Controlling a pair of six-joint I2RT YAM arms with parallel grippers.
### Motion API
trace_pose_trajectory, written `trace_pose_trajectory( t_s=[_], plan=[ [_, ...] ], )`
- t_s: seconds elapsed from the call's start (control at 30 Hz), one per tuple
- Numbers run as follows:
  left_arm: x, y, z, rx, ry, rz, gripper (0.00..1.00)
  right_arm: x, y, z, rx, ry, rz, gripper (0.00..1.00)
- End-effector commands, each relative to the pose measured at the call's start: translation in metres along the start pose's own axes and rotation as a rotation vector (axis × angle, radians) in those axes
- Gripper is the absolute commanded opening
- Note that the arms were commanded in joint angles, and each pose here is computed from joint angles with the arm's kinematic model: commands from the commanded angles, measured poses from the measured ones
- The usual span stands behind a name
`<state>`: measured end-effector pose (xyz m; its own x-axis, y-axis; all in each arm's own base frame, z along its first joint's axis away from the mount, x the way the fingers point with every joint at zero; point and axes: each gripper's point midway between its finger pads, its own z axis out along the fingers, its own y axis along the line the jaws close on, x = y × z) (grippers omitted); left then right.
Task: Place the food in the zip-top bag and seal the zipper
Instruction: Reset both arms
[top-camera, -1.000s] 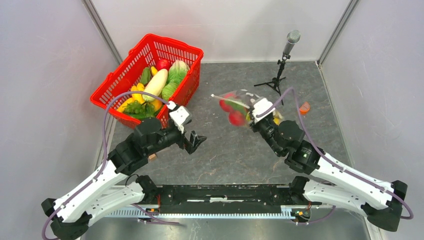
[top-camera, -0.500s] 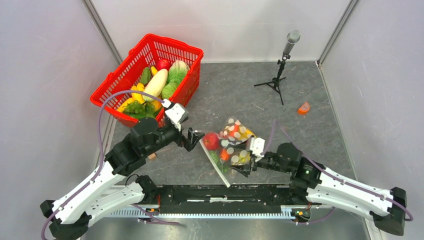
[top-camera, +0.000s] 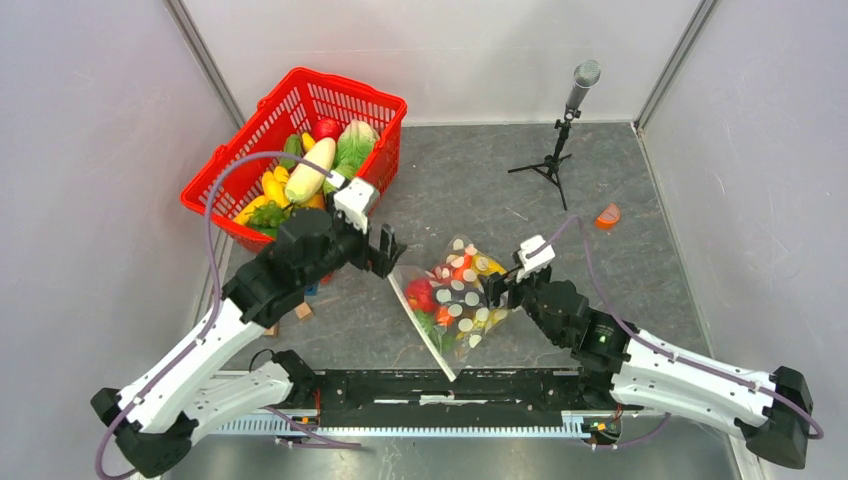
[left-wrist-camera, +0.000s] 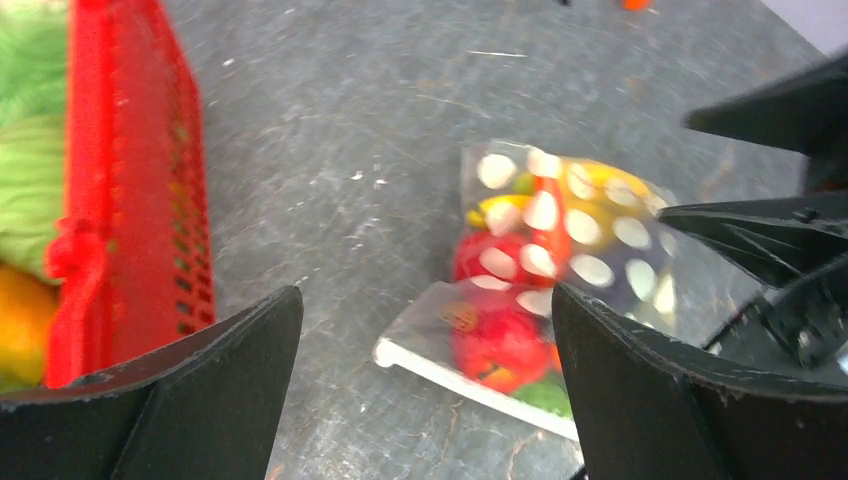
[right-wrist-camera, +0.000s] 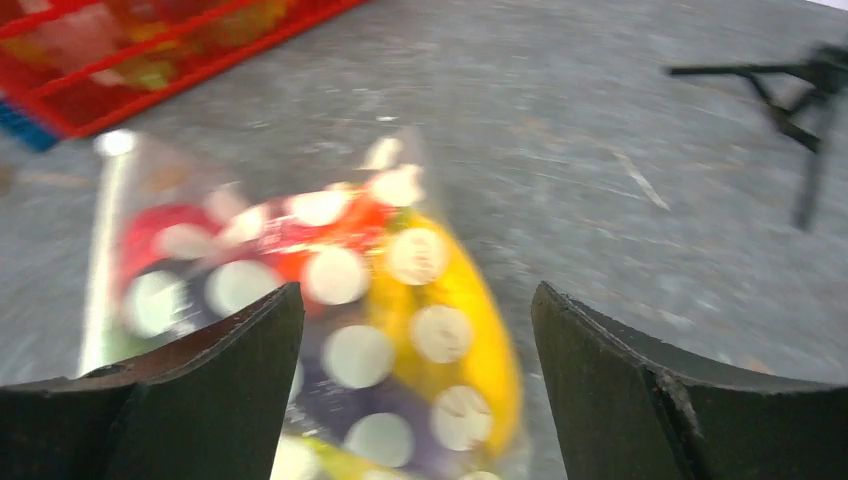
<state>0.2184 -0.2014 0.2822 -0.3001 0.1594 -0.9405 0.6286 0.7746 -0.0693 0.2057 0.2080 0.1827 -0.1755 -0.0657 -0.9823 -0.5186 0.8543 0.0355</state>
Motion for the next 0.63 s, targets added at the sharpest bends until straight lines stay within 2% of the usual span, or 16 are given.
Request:
trace_pose_trajectory(
  t_s=[0.0,0.2,0.27,0.37,0.6],
  plan=[
    [-0.023,0.046,0.004,-0.145,-0.029,-0.205,1.0,-0.02,-0.067,-0.008,0.343,-0.065,0.108,0.9],
    [-0.04,0.076,0.006,-0.234,-0.039,-0.353,1.0,-0.026,-0.119,0.0,0.386,0.011,0.117,0.91],
    [-0.041,0.079,0.001,-0.271,-0.05,-0.388,1.0,-0.038,-0.132,-0.004,0.398,-0.028,0.137,0.91],
    [-0.036,0.084,-0.008,-0.308,-0.089,-0.408,1.0,-0.048,-0.133,-0.009,0.385,-0.11,0.142,0.92],
    [-0.038,0.091,-0.023,-0.35,-0.137,-0.366,1.0,-0.025,-0.114,-0.004,0.281,-0.065,0.188,0.92]
  ],
)
